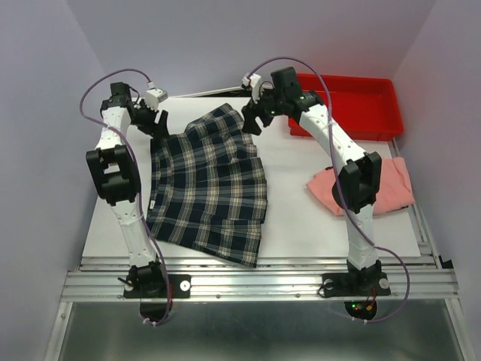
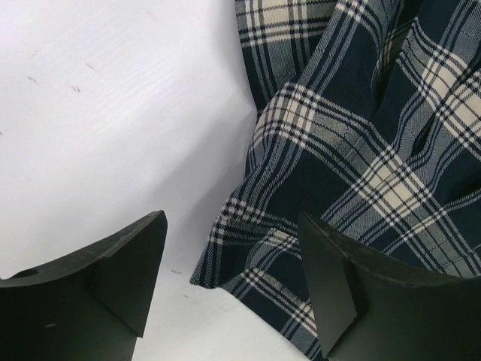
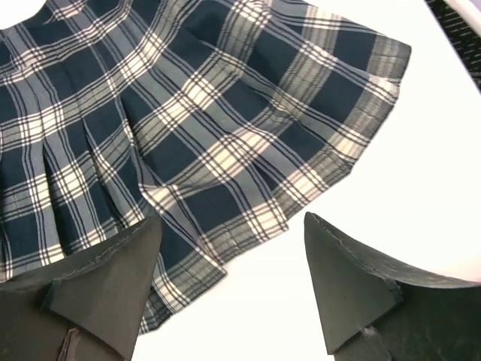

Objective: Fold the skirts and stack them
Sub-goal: Flatten the skirt out

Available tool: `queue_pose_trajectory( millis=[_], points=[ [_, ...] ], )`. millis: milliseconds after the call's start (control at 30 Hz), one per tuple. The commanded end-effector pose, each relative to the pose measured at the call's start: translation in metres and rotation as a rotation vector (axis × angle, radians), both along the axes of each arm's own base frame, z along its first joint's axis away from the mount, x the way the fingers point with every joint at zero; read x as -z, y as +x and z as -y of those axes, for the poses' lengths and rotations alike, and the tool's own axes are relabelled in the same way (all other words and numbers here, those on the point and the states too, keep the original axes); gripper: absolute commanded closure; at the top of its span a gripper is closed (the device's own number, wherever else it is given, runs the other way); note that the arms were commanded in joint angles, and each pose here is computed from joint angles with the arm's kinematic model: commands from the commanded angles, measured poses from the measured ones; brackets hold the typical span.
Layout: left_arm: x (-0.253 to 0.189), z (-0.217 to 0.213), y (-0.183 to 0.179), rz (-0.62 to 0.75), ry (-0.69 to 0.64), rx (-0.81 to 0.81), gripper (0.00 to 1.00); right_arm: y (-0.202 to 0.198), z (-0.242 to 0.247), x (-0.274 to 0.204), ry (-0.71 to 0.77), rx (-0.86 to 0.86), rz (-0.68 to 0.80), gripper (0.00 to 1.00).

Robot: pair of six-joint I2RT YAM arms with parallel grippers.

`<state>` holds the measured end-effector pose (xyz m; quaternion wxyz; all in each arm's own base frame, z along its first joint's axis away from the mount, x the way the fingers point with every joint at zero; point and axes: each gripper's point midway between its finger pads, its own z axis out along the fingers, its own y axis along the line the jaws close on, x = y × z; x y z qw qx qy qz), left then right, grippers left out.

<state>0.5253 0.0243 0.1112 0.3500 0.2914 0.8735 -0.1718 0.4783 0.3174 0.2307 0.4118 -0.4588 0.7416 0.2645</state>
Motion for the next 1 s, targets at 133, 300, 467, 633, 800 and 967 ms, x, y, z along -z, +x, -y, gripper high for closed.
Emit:
queue_pose_trajectory(
  millis=[133, 300, 467, 633, 800, 967],
  points=[
    [0.012, 0.047, 0.016, -0.032, 0.057, 0.15, 0.59, -0.028, -0.015, 0.029, -0.04, -0.047, -0.033, 0.33],
    [0.026, 0.081, 0.017, -0.043, 0.026, 0.183, 0.85, -0.098, -0.025, 0.083, -0.098, -0.21, -0.219, 0.48],
    [0.019, 0.109, 0.029, -0.012, -0.029, 0.185, 0.99, -0.163, -0.021, 0.147, -0.177, -0.284, -0.309, 0.53],
    [-0.018, 0.168, 0.048, 0.04, -0.157, 0.159, 0.67, -0.213, -0.032, 0.183, -0.23, -0.376, -0.4, 0.55],
    [-0.14, 0.135, 0.038, 0.132, -0.403, -0.06, 0.35, -0.248, -0.081, 0.195, -0.224, -0.448, -0.503, 0.54],
    [-0.17, 0.053, -0.02, 0.15, -0.438, -0.27, 0.33, -0.208, -0.152, 0.149, -0.045, -0.338, -0.543, 0.4]
  ],
)
